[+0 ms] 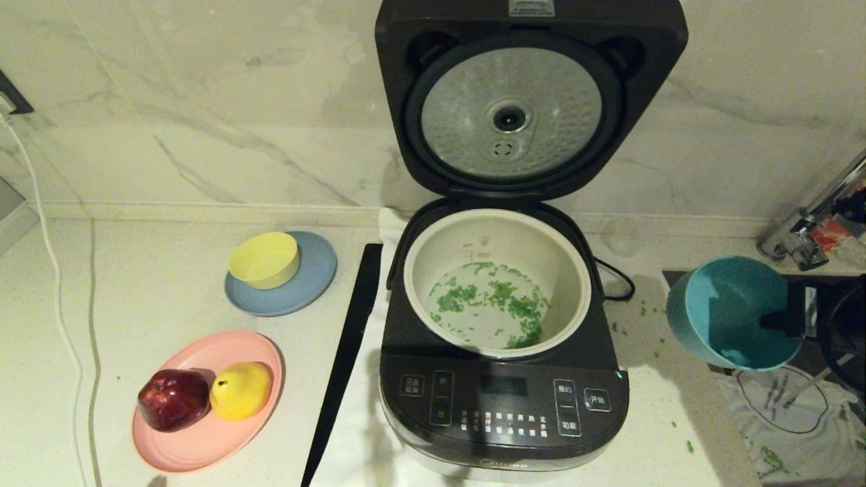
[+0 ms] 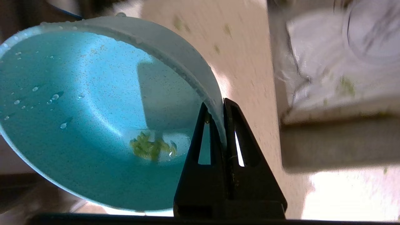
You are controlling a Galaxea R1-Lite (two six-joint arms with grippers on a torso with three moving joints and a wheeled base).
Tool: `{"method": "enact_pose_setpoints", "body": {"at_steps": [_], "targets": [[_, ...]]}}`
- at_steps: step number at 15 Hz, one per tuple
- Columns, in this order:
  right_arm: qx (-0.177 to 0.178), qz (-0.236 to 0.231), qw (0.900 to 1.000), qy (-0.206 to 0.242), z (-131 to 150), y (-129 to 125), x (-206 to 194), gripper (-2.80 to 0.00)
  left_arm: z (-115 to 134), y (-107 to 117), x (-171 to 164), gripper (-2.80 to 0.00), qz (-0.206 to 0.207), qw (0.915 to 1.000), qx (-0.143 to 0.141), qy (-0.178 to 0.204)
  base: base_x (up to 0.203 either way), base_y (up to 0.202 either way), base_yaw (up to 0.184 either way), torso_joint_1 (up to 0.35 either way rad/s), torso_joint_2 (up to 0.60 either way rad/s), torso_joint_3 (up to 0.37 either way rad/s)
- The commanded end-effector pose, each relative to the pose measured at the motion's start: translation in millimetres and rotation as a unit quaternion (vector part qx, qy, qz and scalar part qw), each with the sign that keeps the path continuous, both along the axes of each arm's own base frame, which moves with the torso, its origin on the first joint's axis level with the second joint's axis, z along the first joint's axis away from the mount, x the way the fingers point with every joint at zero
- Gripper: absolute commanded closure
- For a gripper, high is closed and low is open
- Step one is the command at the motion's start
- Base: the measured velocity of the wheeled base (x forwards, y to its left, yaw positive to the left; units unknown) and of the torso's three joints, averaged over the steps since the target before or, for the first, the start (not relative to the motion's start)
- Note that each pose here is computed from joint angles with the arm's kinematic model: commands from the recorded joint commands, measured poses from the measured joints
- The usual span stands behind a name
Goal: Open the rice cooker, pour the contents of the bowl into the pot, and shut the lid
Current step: Place the bowl on the table
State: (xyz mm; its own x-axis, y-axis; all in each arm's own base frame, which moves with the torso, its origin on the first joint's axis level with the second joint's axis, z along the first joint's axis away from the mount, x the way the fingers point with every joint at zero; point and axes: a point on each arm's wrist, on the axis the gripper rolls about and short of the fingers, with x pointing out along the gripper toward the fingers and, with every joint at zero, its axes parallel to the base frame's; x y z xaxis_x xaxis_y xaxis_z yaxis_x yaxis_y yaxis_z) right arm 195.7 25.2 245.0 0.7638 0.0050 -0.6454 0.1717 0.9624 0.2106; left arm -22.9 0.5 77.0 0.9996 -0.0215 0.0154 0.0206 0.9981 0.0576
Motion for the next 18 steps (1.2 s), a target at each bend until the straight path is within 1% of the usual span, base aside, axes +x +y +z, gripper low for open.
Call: {"method": "enact_pose_setpoints", "body": {"at_steps": [1,3,6,9,12,14,18], "targets": [[-0.003,-0.01,0.998,0.068,-33,-3,22,0.0,-3,0,1,0.0,0.0,1.0,0.0,0.003,0.0,0.0,0.0,0.0,0.0,0.0],[-0.004,-0.011,0.995,0.099,-59,-2,34,0.0,-3,0,1,0.0,0.0,1.0,0.0,0.003,0.0,0.0,0.0,0.0,0.0,0.0],[-0.006,-0.01,0.992,0.128,-96,0,46,0.0,-3,0,1,0.0,0.0,1.0,0.0,0.003,0.0,0.0,0.0,0.0,0.0,0.0],[-0.009,-0.01,0.987,0.158,-125,2,57,0.0,-3,0,1,0.0,0.0,1.0,0.0,0.004,0.0,0.0,0.0,0.0,0.0,0.0],[0.006,-0.009,0.984,0.177,-136,6,61,0.0,-3,0,1,0.0,0.001,1.0,0.0,0.003,0.0,0.0,0.0,0.0,0.0,0.0],[0.005,-0.008,0.982,0.189,-142,6,62,0.0,-3,0,1,0.0,0.0,1.0,0.0,0.003,0.0,0.0,0.0,0.0,0.0,0.0],[0.007,-0.009,0.98,0.197,-148,8,66,0.0,-3,0,1,0.0,0.0,1.0,0.0,0.003,0.0,0.0,0.0,0.0,0.0,0.0]]}}
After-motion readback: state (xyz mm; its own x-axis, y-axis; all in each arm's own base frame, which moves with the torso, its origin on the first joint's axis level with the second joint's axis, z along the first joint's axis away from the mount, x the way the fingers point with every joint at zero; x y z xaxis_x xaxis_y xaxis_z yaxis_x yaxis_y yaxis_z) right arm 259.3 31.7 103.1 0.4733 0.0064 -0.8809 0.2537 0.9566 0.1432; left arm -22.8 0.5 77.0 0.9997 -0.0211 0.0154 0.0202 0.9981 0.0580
